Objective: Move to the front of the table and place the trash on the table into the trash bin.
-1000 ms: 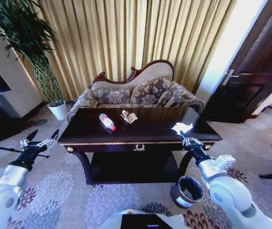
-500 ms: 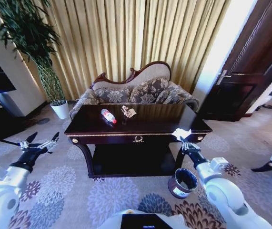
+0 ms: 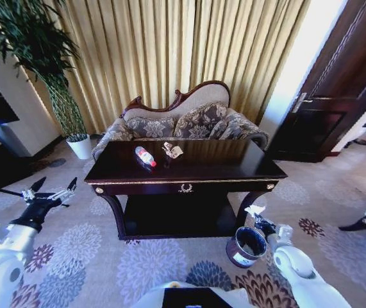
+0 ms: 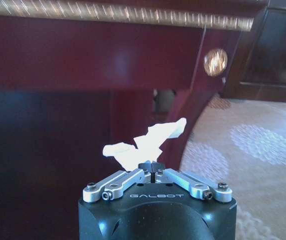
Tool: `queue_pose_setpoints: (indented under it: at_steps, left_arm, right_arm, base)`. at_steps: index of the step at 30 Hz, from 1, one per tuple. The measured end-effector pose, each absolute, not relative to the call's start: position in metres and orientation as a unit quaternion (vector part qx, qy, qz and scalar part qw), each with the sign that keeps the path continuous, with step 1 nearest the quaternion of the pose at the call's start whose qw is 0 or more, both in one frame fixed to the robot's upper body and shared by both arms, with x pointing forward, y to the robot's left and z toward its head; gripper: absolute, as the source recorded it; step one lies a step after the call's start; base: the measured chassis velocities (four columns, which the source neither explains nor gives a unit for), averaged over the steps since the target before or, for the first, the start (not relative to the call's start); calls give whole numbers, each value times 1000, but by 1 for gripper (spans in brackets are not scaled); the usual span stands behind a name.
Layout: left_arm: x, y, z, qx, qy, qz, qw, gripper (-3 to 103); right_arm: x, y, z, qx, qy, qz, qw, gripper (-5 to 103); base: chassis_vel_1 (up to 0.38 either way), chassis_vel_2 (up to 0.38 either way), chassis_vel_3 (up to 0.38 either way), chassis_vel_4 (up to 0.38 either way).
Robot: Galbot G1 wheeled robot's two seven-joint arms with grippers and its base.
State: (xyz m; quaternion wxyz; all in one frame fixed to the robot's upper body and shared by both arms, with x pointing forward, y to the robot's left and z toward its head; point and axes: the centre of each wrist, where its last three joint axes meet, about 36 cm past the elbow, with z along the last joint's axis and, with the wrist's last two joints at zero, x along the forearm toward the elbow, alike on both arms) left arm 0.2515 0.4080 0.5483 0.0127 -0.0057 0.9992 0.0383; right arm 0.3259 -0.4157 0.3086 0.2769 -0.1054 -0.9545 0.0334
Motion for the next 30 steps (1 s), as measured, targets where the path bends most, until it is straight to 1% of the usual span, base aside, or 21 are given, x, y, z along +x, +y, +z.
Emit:
queue_pose_setpoints:
  at_steps: [2, 4, 7, 10, 11, 12, 13, 16, 17, 18, 19, 23, 24, 25, 26, 28, 29, 30]
  left_arm:
    - [251, 407, 549, -4, 999, 38, 14, 100]
    - [250, 406, 549, -4, 999, 38, 14, 100]
    - [249, 405, 551, -2, 999, 37, 17, 100]
    - [249, 404, 553, -1, 999, 38, 19, 100]
    - [249, 403, 553, 0, 999, 38, 20, 100]
    - [248, 402, 554, 0, 999, 37, 21, 100]
    - [248, 402, 554, 0, 999, 37, 21, 100]
    - [248, 400, 554, 3, 999, 35, 22, 100]
    - [248, 399, 554, 4, 999, 34, 23, 100]
    - [248, 398, 554, 5, 999, 34, 23, 100]
    - [248, 398, 554, 5, 999, 34, 23, 100]
    - [247, 396, 556, 7, 999, 35, 26, 100]
    - [247, 396, 556, 7, 999, 35, 26, 100]
    - [247, 396, 557, 7, 999, 35, 26, 100]
    - [247, 396, 557, 7, 999, 35, 27, 100]
    - [247, 396, 557, 7, 999, 34, 27, 100]
    - [247, 396, 557, 7, 999, 34, 27, 100]
    - [246, 396, 557, 7, 999, 34, 26, 100]
  right_arm:
    - [332, -426, 288, -119, -946, 50, 297, 0]
    - [333, -429, 281, -124, -943, 54, 304, 0]
    - [336, -450, 249, -154, -928, 71, 331, 0]
    - [334, -457, 239, -164, -922, 76, 341, 0]
    - [332, -458, 235, -167, -921, 77, 345, -2]
    - [332, -458, 235, -167, -920, 77, 345, 3]
    - [332, -458, 235, -167, -920, 77, 345, 3]
    - [330, -456, 234, -167, -920, 75, 346, 19]
    - [330, -456, 234, -167, -921, 75, 345, 19]
    - [331, -456, 235, -167, -921, 75, 343, 24]
    - [331, -456, 235, -167, -921, 75, 343, 24]
    - [333, -456, 238, -167, -923, 74, 338, 46]
    - [333, -456, 238, -167, -923, 74, 338, 46]
    - [333, -456, 240, -167, -924, 74, 337, 51]
    - [333, -456, 240, -167, -924, 73, 336, 51]
    - [333, -456, 240, -167, -924, 73, 336, 63]
    - [333, -456, 240, -167, -924, 73, 336, 63]
    - [332, -456, 240, -167, -924, 72, 336, 68]
  base:
    - [0, 0, 0, 0]
    - [0, 0, 0, 0]
    - [0, 0, 0, 0]
    - [0, 0, 0, 0]
    - [0, 0, 0, 0]
    - [0, 0, 0, 0]
    - [0, 0, 0, 0]
    - [0, 0, 0, 0]
    - [0, 0, 0, 0]
    - [0, 0, 0, 0]
    - [0, 0, 0, 0]
    - [0, 0, 0, 0]
    - [0, 0, 0, 0]
    - [0, 0, 0, 0]
    - [0, 0, 0, 0]
    - [0, 0, 0, 0]
    - [0, 0, 0, 0]
    - [0, 0, 0, 0]
